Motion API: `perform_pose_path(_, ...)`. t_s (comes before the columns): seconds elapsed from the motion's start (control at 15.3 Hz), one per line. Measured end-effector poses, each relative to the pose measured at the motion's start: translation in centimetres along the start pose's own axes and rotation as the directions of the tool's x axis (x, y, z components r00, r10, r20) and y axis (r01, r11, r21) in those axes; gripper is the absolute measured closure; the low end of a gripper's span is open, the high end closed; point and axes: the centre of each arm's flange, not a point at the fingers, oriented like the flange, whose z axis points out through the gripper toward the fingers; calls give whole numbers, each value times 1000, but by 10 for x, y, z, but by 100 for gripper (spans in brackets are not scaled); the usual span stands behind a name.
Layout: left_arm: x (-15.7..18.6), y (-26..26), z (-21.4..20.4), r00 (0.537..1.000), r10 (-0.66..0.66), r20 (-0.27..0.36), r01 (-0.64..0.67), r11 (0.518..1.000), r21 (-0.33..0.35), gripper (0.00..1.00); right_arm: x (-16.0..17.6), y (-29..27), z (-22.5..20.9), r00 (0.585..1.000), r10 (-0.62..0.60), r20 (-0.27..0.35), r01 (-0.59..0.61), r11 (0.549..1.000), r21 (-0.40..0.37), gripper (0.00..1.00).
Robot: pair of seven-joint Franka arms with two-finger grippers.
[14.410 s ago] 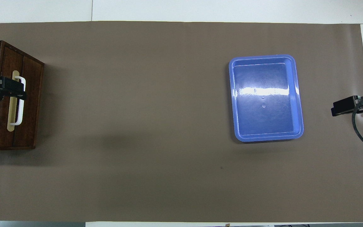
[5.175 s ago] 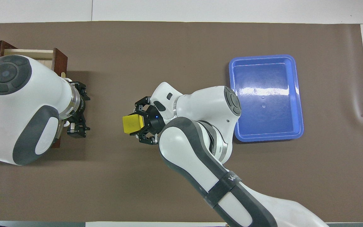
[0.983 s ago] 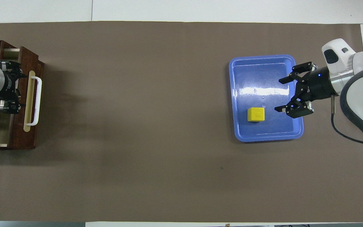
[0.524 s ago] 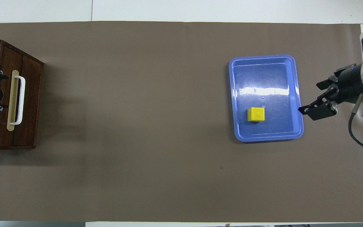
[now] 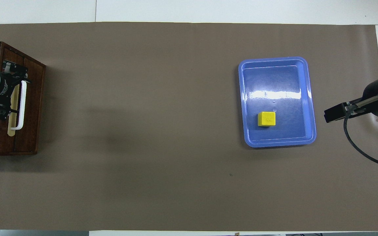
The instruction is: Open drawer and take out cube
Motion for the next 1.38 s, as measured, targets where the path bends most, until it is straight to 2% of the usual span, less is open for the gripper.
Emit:
perform_pose_path(0.13,-1,-10,-20,977,204,60,-204,979,-2,0,0,2,1,999,32,3,-32,999,-22,0)
perform_pose_path(0.2,0,-15,-30,944,319,85,-319,948,-13,0,0,4,2,999,37,1,-37,999,-25,0)
perform_pose_path(0.33,3,-23,-42,849,516,109,-516,856,-37,0,2,9,7,999,47,-9,-47,999,-25,0)
perform_pose_path(0.52,3,-26,-41,730,672,127,-671,740,-59,0,4,22,10,997,69,-18,-69,997,-21,0)
perform_pose_path(0.66,3,-25,-43,657,740,145,-735,671,-92,0,4,26,10,997,79,-24,-80,997,-9,0)
perform_pose_path(0.79,2,-24,-45,609,776,166,-769,629,-119,0,3,28,7,996,91,-25,-91,996,27,0)
perform_pose_path(1.11,6,-30,-48,519,837,176,-828,543,-139,0,1,33,5,994,104,-29,-103,994,45,0)
perform_pose_path(1.38,2,-30,-53,485,858,168,-848,509,-147,0,2,33,4,994,105,-30,-103,994,45,0)
